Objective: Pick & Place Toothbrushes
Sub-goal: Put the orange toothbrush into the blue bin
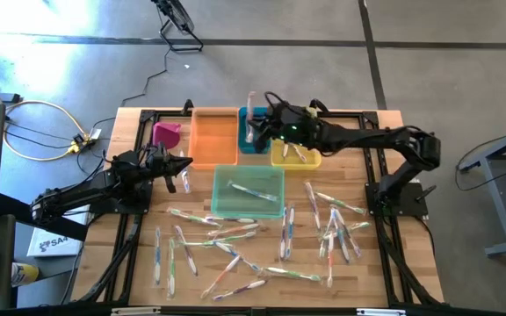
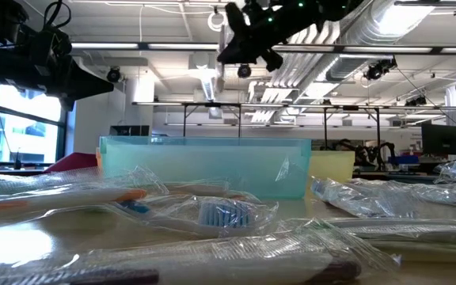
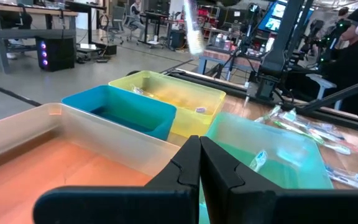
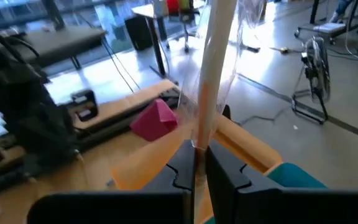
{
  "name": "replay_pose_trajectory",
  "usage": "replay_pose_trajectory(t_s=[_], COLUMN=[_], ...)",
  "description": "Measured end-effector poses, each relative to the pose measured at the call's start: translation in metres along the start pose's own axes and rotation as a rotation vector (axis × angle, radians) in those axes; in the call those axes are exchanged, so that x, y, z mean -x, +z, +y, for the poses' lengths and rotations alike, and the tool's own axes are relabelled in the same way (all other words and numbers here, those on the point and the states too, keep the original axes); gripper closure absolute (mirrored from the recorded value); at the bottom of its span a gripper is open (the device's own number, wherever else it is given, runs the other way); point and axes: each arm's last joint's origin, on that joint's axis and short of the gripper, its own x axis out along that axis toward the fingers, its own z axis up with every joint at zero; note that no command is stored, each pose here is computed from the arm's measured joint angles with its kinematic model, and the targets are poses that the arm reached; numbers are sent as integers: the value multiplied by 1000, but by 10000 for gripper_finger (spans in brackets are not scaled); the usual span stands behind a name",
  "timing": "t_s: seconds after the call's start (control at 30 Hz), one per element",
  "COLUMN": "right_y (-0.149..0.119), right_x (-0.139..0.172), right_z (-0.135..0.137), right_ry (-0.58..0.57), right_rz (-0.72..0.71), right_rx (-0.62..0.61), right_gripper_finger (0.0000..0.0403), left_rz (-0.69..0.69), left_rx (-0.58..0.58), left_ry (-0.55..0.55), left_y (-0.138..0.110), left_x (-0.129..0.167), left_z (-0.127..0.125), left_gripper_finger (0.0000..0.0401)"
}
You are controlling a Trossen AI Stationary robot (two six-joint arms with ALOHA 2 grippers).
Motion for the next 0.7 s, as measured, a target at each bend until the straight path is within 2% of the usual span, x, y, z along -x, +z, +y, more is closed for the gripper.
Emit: replay_pose_trajectory(t_s=[0.17,0.4,0.7], right_y=[7,-1,-11], right_x=[-28,-62,-65], right_z=[-8,-39,-82], right_ry=[-58,-88,-153], right_rz=[89,208,333], right_rx=[41,37,-68], right_gripper_finger=[391,391,391], left_rz=[0,0,-1], left_rx=[0,0,0], left_ry=[0,1,3], left_y=[0,0,0], left_x=[0,0,0], left_z=[0,0,0], left_gripper_finger=[401,401,401])
